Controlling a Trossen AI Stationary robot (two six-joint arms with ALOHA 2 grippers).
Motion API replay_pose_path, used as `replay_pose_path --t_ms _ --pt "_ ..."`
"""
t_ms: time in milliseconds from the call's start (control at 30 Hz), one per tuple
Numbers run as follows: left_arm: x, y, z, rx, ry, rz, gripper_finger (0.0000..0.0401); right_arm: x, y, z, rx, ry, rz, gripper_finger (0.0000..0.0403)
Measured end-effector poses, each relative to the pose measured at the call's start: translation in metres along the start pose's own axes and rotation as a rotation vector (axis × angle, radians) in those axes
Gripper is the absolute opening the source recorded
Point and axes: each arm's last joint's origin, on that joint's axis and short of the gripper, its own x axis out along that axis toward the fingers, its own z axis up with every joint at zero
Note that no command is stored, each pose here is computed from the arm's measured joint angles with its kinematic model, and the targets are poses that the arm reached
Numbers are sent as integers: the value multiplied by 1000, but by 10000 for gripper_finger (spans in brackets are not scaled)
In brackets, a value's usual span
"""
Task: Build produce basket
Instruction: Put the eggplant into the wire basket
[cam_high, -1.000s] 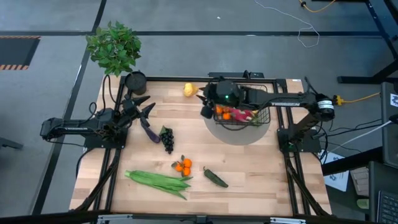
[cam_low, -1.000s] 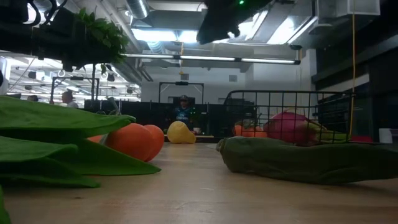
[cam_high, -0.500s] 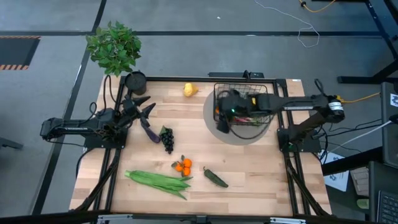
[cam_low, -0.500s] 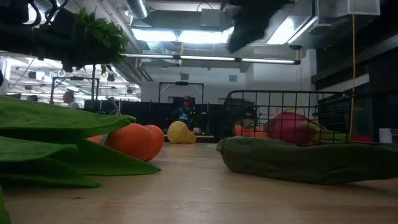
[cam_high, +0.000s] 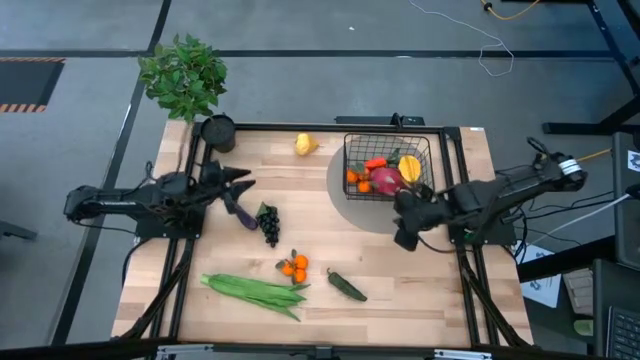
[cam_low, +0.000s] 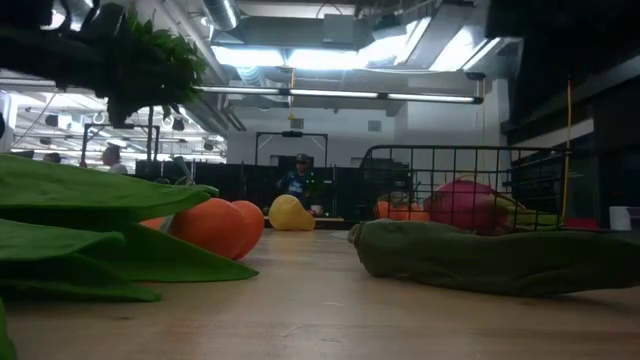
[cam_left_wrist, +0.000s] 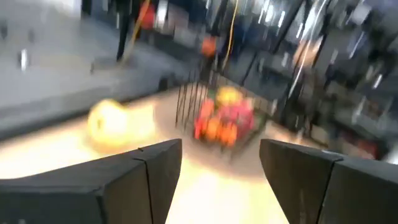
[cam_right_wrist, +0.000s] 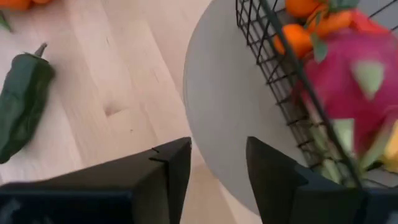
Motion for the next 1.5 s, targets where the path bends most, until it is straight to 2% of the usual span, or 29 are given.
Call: replay_pose_path --t_ms 167,333,433,767,967,1033,1167,1267,1333,1500 --pt "2 -25 25 75 272 -63 183 12 -1 -20 42 -67 56 143" --pt "13 -46 38 276 515 -31 172 23 1 -24 64 -117 103 143" --pt "20 -52 33 421 643 -24 172 25 3 -23 78 -146 129 143" --pt "41 -51 -6 562 941 70 172 24 7 -19 97 -189 166 143" --pt "49 -52 -24 471 1047 129 172 24 7 -19 96 -194 169 143" --pt "52 -51 -29 392 1045 214 172 24 7 -19 97 -193 169 143" --pt "55 -46 -38 139 1004 488 172 24 7 -19 97 -193 169 143" --pt "54 -42 -46 -4 998 659 172 24 7 -19 97 -193 169 143" --pt "55 -41 -51 -57 996 727 172 24 7 -19 97 -194 169 143" --pt "58 -41 -62 -159 1034 812 172 24 7 -19 96 -194 169 143"
